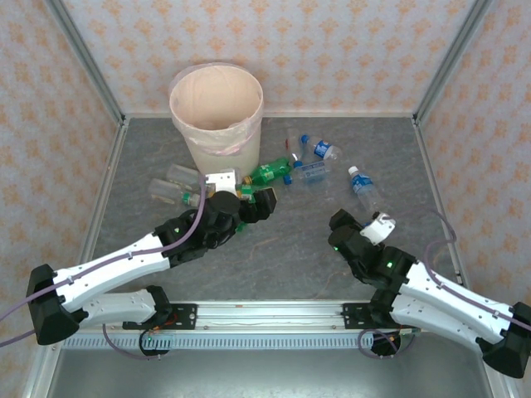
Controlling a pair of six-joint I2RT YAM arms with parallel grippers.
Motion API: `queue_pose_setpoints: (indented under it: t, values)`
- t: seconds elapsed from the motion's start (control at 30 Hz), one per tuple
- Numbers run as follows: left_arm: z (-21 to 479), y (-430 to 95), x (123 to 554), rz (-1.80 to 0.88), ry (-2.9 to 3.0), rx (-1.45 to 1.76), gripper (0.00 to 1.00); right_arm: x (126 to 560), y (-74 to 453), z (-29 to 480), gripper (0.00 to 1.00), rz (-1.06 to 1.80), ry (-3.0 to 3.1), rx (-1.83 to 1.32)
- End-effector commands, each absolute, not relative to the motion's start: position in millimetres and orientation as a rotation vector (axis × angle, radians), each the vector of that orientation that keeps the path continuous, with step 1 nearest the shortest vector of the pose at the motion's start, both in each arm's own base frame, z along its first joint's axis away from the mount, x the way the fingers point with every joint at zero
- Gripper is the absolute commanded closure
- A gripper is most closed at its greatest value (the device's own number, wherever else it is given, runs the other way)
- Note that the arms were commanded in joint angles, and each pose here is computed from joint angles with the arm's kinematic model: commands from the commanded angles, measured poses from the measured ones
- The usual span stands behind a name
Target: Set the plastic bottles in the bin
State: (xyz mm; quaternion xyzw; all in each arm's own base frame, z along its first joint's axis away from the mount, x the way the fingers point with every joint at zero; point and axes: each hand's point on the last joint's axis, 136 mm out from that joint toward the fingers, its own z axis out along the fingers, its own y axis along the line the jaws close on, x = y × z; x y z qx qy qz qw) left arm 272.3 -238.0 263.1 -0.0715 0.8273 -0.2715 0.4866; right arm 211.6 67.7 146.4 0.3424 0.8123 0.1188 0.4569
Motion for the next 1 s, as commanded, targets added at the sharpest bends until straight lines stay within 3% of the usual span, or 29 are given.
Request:
queue_pose_setpoints:
  t: [0.0,0.6,0.97]
  values:
    - [259,-221,273,-0.613,1.969,-0.222,0.01,205,50,133,0.00,0.244,1.996,0.944]
    - [248,-218,254,-0.698,1.924,-0.095,0.01,247,30,78,0.00,0.156,2.123,1.204]
    - [246,-215,252,-0.702,1.908,-0.085,0.01,244,24,42,0.04,0.102,2.148,1.258]
